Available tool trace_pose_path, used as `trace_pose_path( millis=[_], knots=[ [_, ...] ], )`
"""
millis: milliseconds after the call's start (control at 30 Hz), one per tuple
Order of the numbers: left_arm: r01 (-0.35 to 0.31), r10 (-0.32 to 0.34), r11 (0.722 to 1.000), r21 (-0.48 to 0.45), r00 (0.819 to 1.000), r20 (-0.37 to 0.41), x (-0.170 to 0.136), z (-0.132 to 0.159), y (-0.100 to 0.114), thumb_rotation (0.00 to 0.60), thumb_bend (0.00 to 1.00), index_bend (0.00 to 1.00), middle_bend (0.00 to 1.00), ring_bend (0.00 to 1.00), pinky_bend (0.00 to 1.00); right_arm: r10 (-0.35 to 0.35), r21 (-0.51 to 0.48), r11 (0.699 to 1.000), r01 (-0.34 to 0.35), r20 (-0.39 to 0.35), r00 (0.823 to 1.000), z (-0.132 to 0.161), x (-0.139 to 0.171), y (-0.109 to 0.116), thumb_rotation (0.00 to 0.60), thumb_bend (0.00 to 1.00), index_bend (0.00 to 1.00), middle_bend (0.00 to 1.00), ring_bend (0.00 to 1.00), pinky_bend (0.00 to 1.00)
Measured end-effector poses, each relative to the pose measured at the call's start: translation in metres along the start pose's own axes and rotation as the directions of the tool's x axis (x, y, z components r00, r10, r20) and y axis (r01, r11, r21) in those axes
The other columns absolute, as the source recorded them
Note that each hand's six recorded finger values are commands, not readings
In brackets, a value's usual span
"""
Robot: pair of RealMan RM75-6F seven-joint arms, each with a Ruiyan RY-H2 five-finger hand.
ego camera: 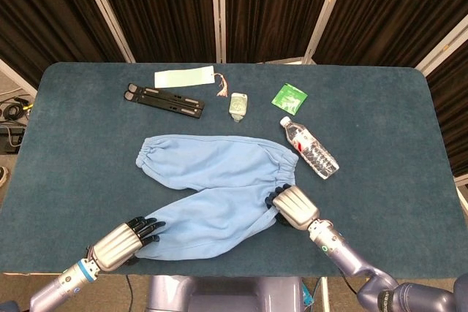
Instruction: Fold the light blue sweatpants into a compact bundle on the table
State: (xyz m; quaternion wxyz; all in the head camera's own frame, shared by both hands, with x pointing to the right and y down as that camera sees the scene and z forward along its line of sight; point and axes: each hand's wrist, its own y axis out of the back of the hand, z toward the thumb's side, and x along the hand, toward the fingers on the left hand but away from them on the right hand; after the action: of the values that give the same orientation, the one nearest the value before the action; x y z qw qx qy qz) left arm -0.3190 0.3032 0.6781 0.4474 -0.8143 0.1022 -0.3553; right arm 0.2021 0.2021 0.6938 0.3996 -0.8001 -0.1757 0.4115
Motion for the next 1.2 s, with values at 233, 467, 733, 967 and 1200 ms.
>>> trace_pose_path(
  millis=[233, 467, 733, 967, 1200],
  knots=[
    [-0.019, 0.019, 0.999, -0.042, 1.0, -0.011, 0.002, 0.0, 0.003, 0.6, 0.52, 0.37, 0.13, 0.18, 0.29, -0.006, -0.005, 1.0, 0.006, -0.006, 1.0, -0.001, 0.002, 0.003, 0.6, 0.49, 0.57, 0.54, 0.43, 0.44],
    [-0.07, 0.068, 0.994, -0.086, 0.997, -0.023, 0.003, -0.001, 0.012, 0.6, 0.56, 0.54, 0.29, 0.31, 0.39, 0.017, -0.014, 1.0, -0.018, -0.021, 1.0, 0.001, 0.006, 0.003, 0.6, 0.5, 0.57, 0.54, 0.43, 0.44],
    [-0.098, 0.096, 0.983, -0.155, 0.995, -0.021, -0.009, -0.003, 0.025, 0.6, 0.56, 0.6, 0.33, 0.34, 0.4, 0.051, -0.026, 0.998, -0.053, -0.069, 0.996, 0.004, 0.02, 0.007, 0.6, 0.52, 0.61, 0.56, 0.43, 0.45],
    [-0.082, 0.083, 0.978, -0.19, 0.997, -0.003, -0.03, 0.003, 0.034, 0.6, 0.56, 0.6, 0.33, 0.34, 0.4, 0.074, 0.008, 0.997, -0.074, -0.148, 0.986, 0.011, 0.04, 0.012, 0.6, 0.53, 0.62, 0.57, 0.44, 0.45],
    [-0.06, 0.068, 0.97, -0.236, 0.997, 0.028, -0.041, 0.014, 0.037, 0.6, 0.56, 0.6, 0.33, 0.34, 0.4, 0.101, 0.041, 0.995, -0.094, -0.246, 0.964, 0.026, 0.062, 0.016, 0.6, 0.54, 0.63, 0.58, 0.45, 0.45]
  ],
)
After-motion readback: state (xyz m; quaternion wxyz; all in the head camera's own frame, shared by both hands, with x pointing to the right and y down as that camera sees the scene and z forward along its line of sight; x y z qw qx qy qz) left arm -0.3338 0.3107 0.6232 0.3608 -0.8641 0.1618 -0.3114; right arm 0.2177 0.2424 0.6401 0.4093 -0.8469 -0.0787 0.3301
